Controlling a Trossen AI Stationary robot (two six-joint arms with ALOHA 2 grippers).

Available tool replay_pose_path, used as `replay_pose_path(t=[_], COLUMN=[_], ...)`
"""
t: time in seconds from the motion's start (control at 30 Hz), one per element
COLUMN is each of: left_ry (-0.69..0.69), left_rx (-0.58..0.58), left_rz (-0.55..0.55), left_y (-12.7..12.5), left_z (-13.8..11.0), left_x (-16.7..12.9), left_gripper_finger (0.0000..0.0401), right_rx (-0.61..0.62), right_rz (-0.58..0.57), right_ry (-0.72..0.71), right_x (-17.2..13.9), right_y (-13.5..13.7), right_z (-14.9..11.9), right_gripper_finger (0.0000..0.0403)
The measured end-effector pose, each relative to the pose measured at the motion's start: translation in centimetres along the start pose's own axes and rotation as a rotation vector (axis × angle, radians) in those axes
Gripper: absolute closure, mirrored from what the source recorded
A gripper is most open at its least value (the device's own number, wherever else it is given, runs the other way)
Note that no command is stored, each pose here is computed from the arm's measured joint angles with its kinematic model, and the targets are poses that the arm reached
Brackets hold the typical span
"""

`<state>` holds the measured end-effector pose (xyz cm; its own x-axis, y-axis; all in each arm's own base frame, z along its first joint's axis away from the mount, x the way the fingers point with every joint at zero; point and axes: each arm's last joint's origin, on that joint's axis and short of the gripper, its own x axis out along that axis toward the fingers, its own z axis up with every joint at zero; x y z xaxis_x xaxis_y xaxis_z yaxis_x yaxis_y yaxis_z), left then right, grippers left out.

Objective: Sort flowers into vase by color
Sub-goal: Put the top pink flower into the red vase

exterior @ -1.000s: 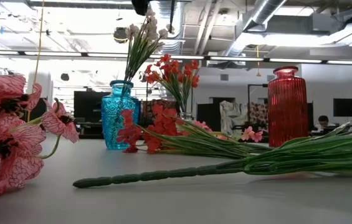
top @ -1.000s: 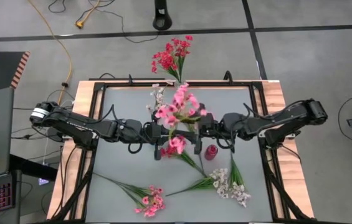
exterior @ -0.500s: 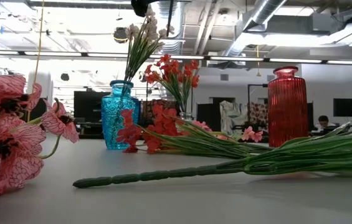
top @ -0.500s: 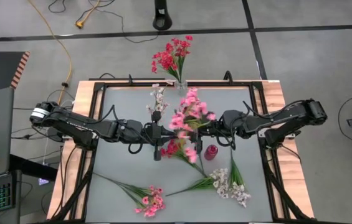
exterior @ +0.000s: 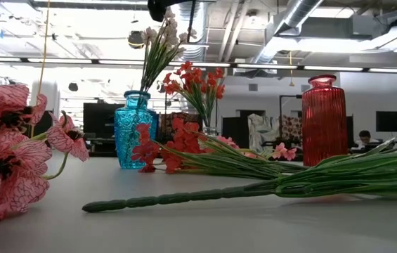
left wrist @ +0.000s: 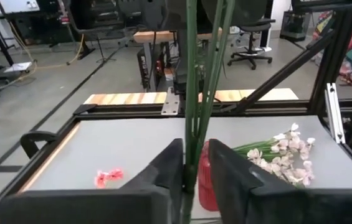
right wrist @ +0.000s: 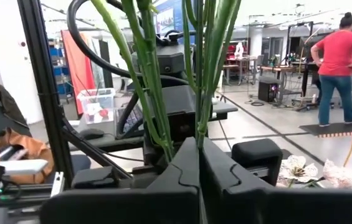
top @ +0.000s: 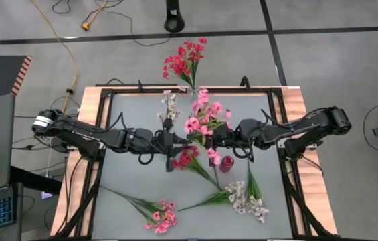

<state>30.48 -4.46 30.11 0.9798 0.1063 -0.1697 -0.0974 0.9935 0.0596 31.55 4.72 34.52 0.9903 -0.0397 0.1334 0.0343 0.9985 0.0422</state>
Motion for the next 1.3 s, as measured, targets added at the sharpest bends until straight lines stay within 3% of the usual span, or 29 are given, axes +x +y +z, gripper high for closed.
replay_pose_path(t=[0.27, 0.57, 0.8, 1.1, 1.3], left_ry=[-0.010, 0.020, 0.067, 0.063, 0.063], left_rx=[0.063, 0.054, 0.054, 0.055, 0.055], left_rz=[-0.011, -0.020, -0.041, -0.055, -0.055], left_y=[0.1, 0.7, 0.6, 0.4, 0.4], left_z=[0.6, 1.9, 2.1, 2.2, 2.2], left_x=[-0.9, -4.0, -5.9, -6.3, -6.3], left_gripper_finger=[0.0275, 0.0275, 0.0275, 0.0275, 0.0275], right_rx=[-0.031, 0.004, 0.049, 0.144, 0.127], right_rz=[-0.034, -0.106, -0.188, -0.311, -0.352], right_ry=[0.077, 0.169, 0.279, 0.363, 0.377], right_x=[-2.4, -6.8, -8.8, -10.6, -10.7], right_y=[0.2, 0.8, 2.0, 3.6, 5.1], right_z=[1.6, 3.8, 3.2, 2.0, 1.0], right_gripper_finger=[0.0381, 0.0381, 0.0381, 0.0380, 0.0380])
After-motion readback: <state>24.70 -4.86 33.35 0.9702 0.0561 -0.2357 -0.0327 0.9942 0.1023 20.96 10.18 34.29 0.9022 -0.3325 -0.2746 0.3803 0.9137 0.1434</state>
